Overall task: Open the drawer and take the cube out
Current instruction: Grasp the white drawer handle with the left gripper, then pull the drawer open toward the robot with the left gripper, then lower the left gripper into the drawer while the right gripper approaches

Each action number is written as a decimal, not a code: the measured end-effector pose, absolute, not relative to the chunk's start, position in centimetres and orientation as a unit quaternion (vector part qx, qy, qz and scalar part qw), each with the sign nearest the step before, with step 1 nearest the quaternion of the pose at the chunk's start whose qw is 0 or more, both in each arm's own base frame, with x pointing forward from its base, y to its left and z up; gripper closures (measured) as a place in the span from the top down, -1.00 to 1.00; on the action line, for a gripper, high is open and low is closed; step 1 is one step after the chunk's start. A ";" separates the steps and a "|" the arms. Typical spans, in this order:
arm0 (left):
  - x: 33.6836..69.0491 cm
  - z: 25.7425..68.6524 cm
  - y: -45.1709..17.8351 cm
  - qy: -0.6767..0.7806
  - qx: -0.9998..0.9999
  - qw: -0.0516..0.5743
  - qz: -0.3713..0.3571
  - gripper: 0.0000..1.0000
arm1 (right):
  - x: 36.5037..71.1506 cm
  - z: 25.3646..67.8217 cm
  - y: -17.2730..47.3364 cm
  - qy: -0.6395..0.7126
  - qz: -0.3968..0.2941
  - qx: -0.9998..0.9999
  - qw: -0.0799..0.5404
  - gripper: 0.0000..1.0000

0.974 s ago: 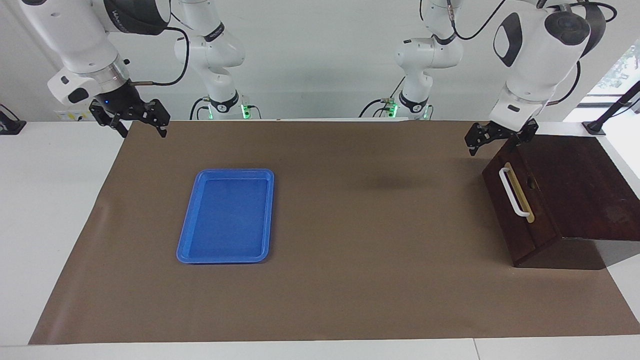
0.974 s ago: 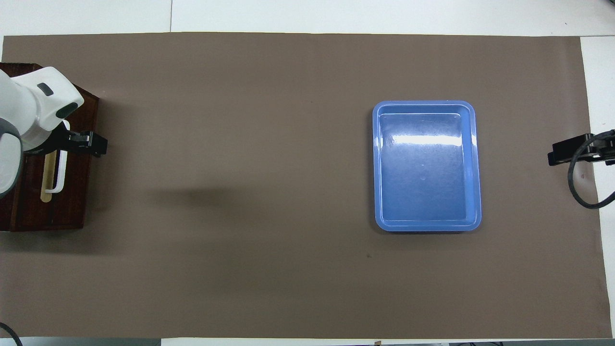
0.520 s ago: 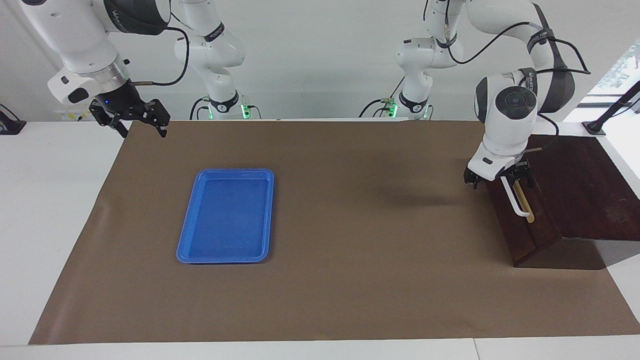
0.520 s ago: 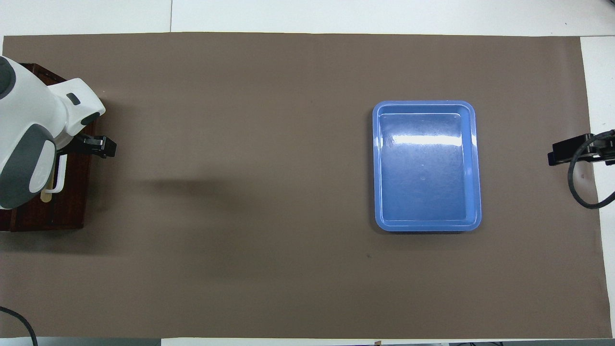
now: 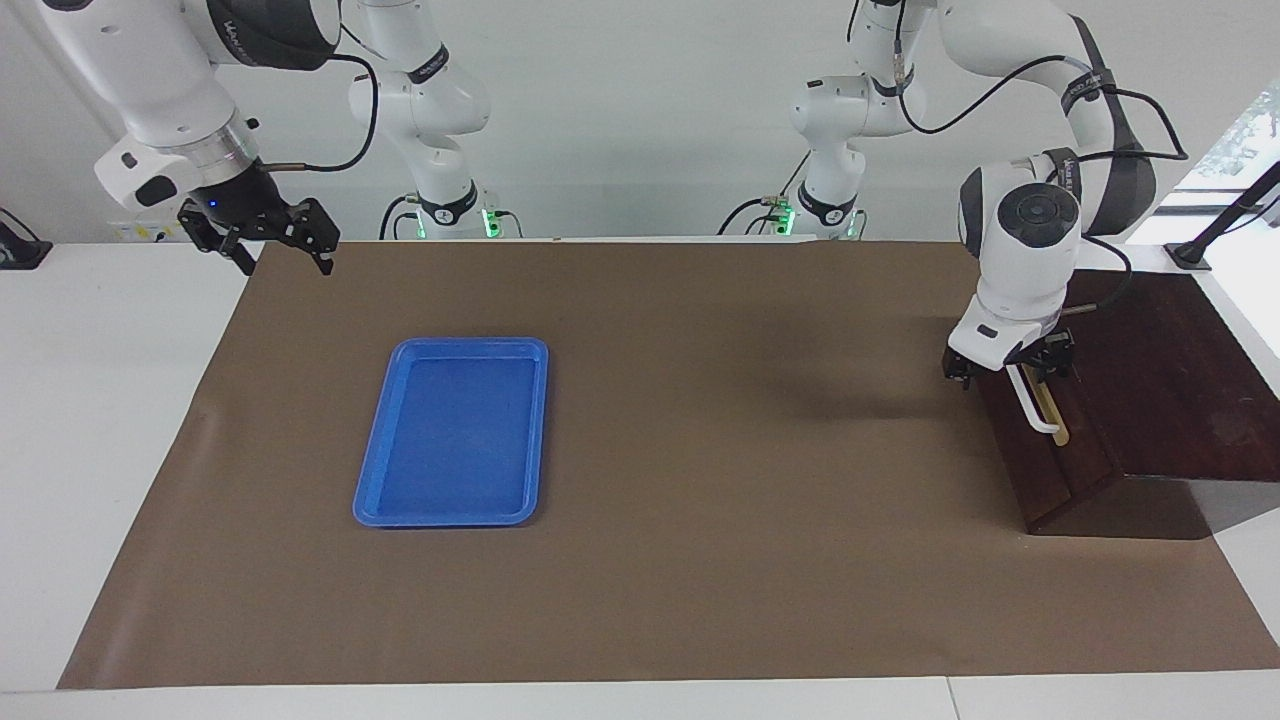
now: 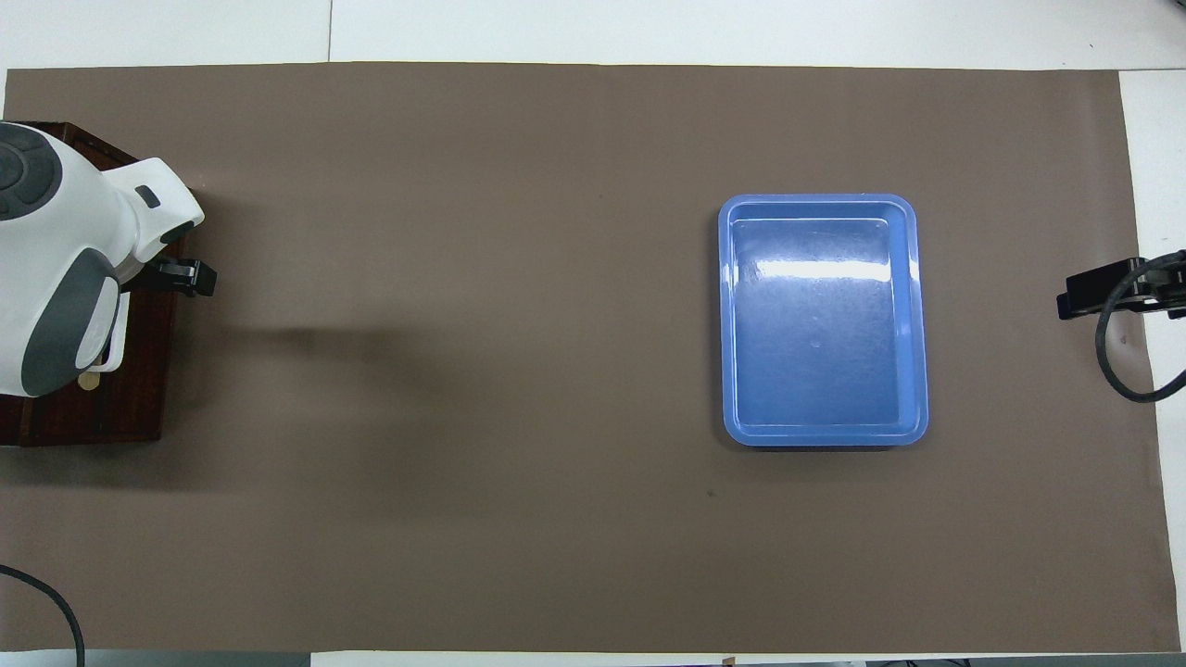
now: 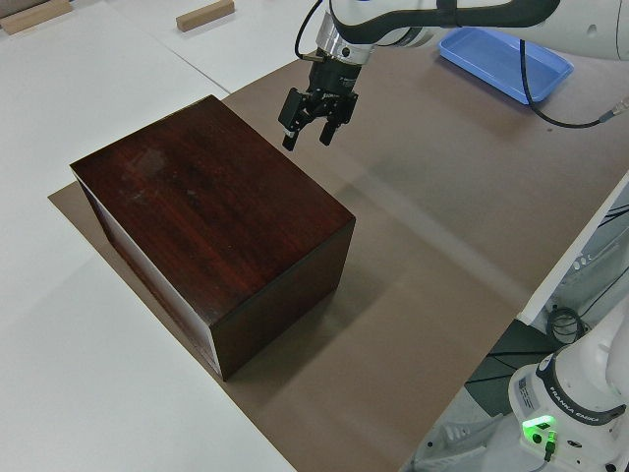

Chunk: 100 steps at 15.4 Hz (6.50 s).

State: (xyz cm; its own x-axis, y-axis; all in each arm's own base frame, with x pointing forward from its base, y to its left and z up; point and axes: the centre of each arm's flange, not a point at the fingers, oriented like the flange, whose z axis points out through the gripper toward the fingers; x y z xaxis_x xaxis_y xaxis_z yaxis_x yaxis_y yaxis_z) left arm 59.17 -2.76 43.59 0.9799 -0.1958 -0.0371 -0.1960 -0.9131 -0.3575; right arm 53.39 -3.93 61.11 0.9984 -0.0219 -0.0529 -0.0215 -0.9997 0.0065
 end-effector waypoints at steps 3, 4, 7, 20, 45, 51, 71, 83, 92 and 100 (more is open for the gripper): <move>59.2 43.0 -1.8 0.095 -0.979 0.182 0.000 1.00 | 53.4 61.1 -3.9 -0.011 -0.026 1.000 0.003 1.00; 59.1 42.6 -1.5 0.094 -0.979 0.181 0.000 1.00 | 53.4 61.1 -4.0 -0.011 -0.026 1.000 0.003 1.00; 58.8 41.1 -1.5 0.100 -0.979 0.177 -0.002 1.00 | 53.4 61.1 -4.2 -0.027 -0.027 0.999 0.003 1.00; 58.3 39.5 -1.1 0.106 -0.980 0.171 -0.006 1.00 | 53.3 60.8 -4.5 -0.112 -0.030 0.993 0.001 1.00; 56.4 39.4 -12.6 0.196 -0.965 0.173 -0.005 1.00 | 53.3 58.4 -4.3 -0.181 -0.036 0.982 -0.034 1.00; 56.3 39.4 -12.9 0.199 -0.965 0.174 -0.004 1.00 | 53.3 57.8 -4.1 -0.184 -0.038 0.982 -0.035 1.00; 57.8 51.9 -12.0 0.064 -0.994 0.089 -0.009 1.00 | 53.1 58.0 -3.7 -0.181 -0.036 0.982 -0.035 1.00; 58.5 55.2 -1.2 -0.332 -0.943 0.027 -0.020 1.00 | 53.1 58.0 -3.4 -0.198 -0.037 0.979 -0.034 1.00; 58.7 54.6 1.9 -0.496 -0.868 0.015 -0.026 1.00 | 53.4 57.1 0.5 -0.269 -0.056 0.960 -0.055 1.00; 59.3 49.5 5.3 -0.578 -0.816 0.017 0.000 1.00 | 54.9 54.0 4.9 -0.337 -0.089 0.935 -0.068 1.00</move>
State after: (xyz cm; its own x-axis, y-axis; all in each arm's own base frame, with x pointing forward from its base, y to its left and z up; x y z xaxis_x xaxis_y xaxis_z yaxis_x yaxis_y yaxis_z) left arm 59.28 5.26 49.52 0.3314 0.9433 0.0198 0.9433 -0.3308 -0.0279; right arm 54.89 4.87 54.05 0.7572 -0.6180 -0.2114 -0.6421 -0.7637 -0.0670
